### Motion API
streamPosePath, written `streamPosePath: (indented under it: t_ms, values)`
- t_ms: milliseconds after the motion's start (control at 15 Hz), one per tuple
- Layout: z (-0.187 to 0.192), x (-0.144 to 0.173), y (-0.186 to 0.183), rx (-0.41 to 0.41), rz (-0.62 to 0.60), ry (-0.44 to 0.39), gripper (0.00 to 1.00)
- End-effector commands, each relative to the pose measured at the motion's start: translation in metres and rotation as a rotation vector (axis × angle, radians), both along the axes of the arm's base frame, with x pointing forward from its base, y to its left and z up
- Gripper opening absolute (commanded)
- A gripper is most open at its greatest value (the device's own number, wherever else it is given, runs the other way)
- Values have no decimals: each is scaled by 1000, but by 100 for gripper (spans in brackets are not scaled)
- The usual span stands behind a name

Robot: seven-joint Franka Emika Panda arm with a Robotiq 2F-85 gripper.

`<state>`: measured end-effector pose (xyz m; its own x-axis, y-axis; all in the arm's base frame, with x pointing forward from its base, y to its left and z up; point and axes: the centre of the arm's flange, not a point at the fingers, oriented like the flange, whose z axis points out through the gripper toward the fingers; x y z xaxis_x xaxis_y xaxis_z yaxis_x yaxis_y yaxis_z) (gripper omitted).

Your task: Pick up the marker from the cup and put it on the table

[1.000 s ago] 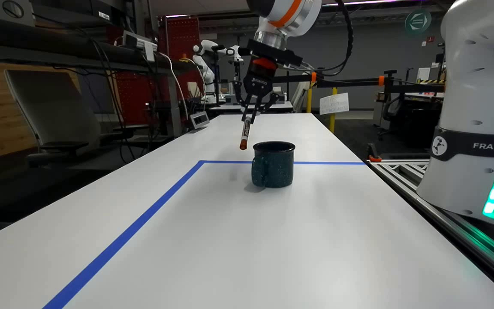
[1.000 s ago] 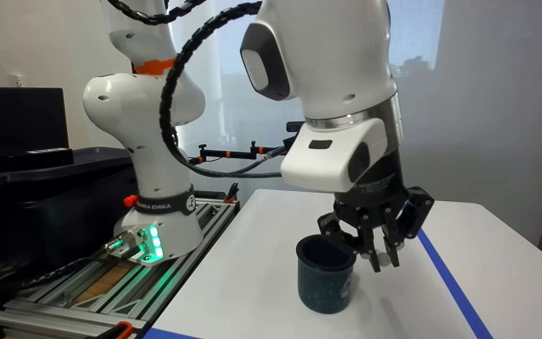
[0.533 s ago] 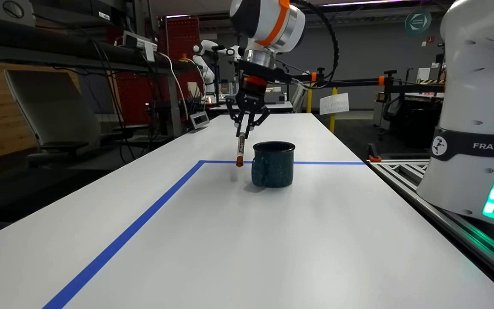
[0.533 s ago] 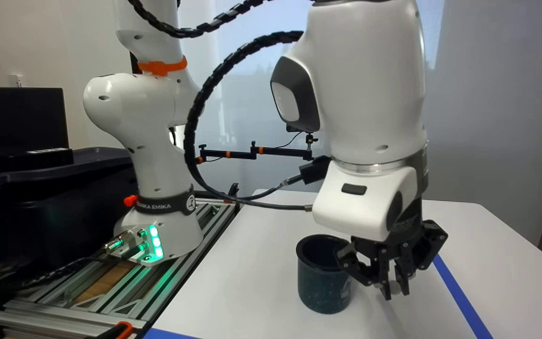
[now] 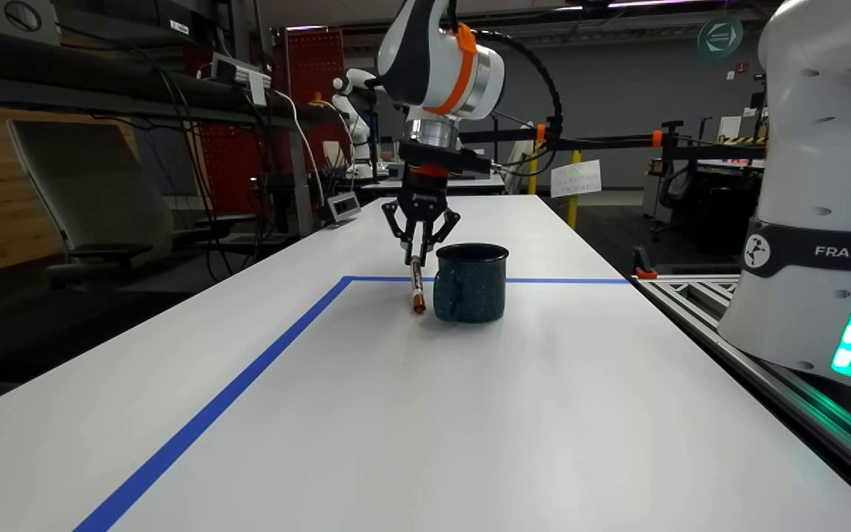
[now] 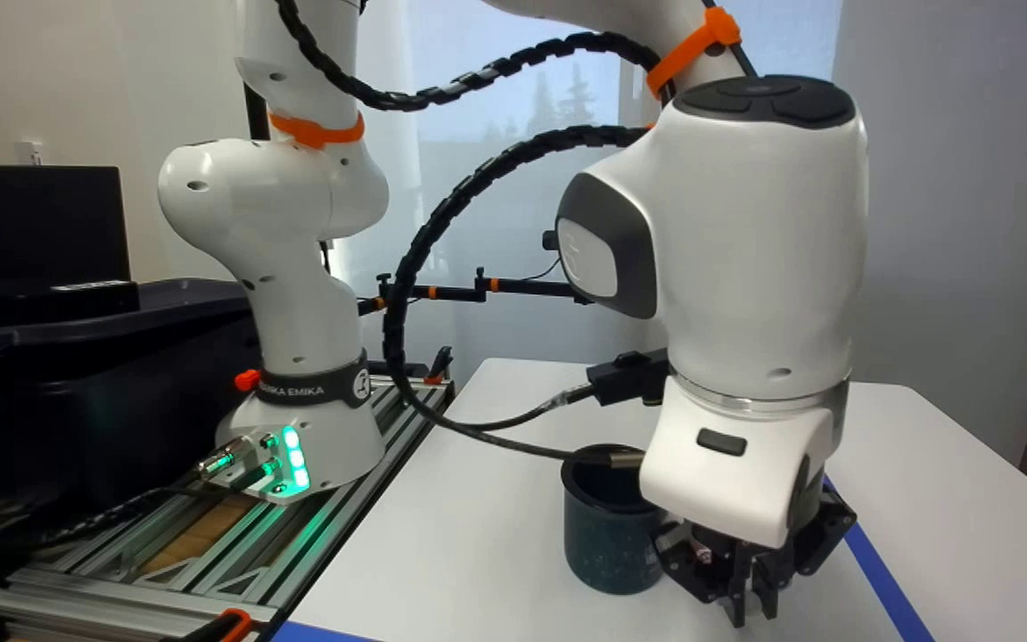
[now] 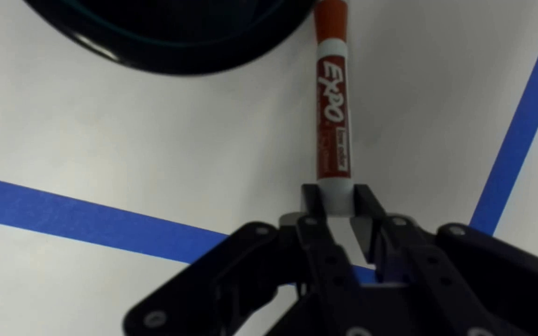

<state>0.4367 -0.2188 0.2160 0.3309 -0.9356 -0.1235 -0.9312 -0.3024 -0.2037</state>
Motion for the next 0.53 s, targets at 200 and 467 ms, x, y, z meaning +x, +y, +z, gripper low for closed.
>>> streamPosePath:
  t_ms: [200,467]
  values:
    - [-4,16,12,-183,181,59,5]
    - [-3,23,30,-287,316,57,5]
